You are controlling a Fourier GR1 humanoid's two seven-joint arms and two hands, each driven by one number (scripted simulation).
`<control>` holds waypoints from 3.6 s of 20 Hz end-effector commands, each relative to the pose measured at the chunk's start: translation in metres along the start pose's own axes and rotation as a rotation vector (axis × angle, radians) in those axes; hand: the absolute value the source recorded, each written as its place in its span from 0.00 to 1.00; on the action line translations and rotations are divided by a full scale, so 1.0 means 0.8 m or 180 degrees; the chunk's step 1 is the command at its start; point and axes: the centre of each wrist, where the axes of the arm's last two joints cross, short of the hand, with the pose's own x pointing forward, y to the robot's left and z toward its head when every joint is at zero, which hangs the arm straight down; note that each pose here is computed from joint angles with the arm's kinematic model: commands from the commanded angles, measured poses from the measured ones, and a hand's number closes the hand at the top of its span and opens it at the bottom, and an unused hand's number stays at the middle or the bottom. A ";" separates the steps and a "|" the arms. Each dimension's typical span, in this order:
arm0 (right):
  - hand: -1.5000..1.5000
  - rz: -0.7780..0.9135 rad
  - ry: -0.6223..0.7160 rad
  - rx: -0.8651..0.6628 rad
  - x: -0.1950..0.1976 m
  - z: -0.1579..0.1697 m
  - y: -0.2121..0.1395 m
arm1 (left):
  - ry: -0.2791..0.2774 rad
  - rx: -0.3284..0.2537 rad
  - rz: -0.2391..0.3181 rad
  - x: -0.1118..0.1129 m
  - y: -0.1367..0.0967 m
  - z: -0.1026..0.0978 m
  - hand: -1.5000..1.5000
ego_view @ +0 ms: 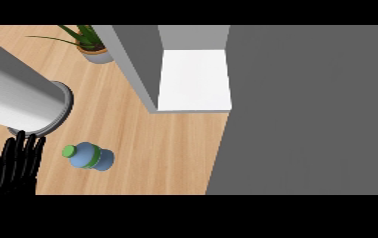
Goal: Pick up the bottled water, place it into the cabinet and close the cabinet
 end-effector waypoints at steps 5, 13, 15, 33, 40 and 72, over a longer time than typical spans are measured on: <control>0.00 0.0257 -0.0210 -0.0099 0.043 0.022 -0.018 | 0.0131 -0.0072 0.0015 -0.064 -0.005 0.004 0.00; 0.00 0.0245 -0.0199 -0.0114 0.028 0.014 -0.008 | 0.0119 -0.0031 0.0010 -0.095 -0.030 0.008 0.00; 0.00 0.0239 -0.0225 -0.0101 0.023 0.015 0.006 | 0.0208 -0.0037 0.0015 -0.119 -0.036 0.001 0.00; 0.00 0.0211 -0.0196 -0.0043 0.033 0.013 0.001 | 0.0199 0.0044 0.0155 -0.177 -0.029 0.010 0.00; 0.00 0.0231 -0.0144 -0.0127 0.019 0.023 0.005 | 0.0056 0.0060 0.0466 -0.179 -0.013 -0.008 0.00; 0.00 0.0290 -0.0121 -0.0052 0.026 0.009 -0.001 | 0.0410 -0.0157 0.0653 -0.147 -0.134 -0.050 1.00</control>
